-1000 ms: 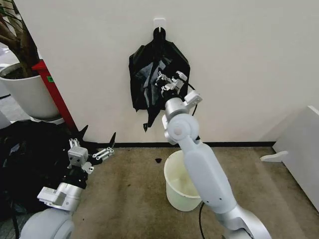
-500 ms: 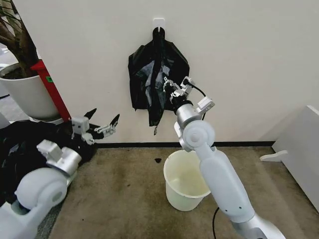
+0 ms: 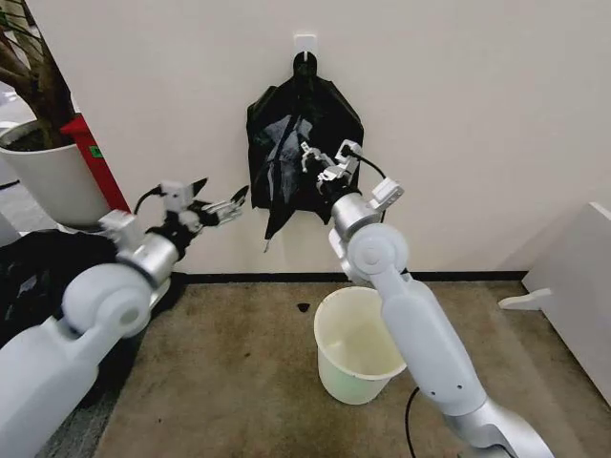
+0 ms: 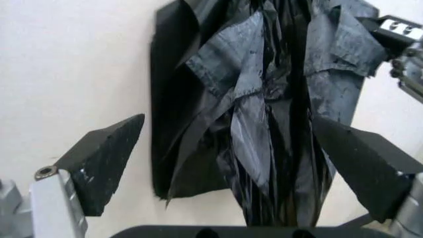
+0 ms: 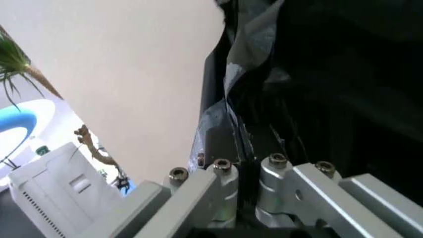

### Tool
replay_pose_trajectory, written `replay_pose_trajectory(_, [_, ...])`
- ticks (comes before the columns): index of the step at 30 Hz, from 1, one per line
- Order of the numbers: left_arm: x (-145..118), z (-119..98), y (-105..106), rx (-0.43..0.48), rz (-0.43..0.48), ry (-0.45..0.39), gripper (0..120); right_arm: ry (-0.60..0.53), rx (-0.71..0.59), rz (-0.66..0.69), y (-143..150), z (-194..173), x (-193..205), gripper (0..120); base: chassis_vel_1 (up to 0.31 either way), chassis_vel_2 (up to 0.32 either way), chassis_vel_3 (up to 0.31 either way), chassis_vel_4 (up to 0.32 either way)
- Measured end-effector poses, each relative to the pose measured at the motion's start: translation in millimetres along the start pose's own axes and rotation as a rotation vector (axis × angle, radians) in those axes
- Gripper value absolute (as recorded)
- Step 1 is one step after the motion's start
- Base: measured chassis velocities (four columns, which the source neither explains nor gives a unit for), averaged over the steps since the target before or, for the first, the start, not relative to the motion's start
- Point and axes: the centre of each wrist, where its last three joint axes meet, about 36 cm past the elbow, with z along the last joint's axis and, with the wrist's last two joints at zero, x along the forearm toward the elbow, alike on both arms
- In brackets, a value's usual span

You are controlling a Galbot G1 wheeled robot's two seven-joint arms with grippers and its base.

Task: Place the garbage bag over the trash bin.

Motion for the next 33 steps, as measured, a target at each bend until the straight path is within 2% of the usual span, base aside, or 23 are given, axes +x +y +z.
replay_pose_trajectory(5, [-37, -10, -16, 0.039, -0.006, 0.025, 100, -0.007, 0.018, 0.000, -10, -18, 7, 0, 0.000, 0.000, 0.000, 0.000])
replay_pose_trajectory(13, [-67, -30, -37, 0.101, 0.007, 0.073, 100, -0.019, 0.024, -0.013, -10, -31, 14, 0, 0.000, 0.000, 0.000, 0.000])
replay_pose_trajectory(22, [-95, -33, -47, 0.101, -0.009, 0.093, 100, -0.021, 0.036, -0.019, -10, -35, 21, 0, 0.000, 0.000, 0.000, 0.000])
replay_pose_trajectory(24, [-107, -31, -52, 0.098, -0.013, 0.108, 97, -0.024, 0.037, -0.020, -9, -37, 24, 0, 0.000, 0.000, 0.000, 0.000])
replay_pose_trajectory(28, [-114, -29, -57, 0.090, -0.011, 0.138, 87, -0.028, 0.037, -0.021, -9, -38, 25, 0, 0.000, 0.000, 0.000, 0.000])
replay_pose_trajectory(33, [-118, -24, -66, 0.080, -0.002, 0.196, 66, -0.032, 0.035, -0.021, -8, -39, 28, 0, 0.000, 0.000, 0.000, 0.000])
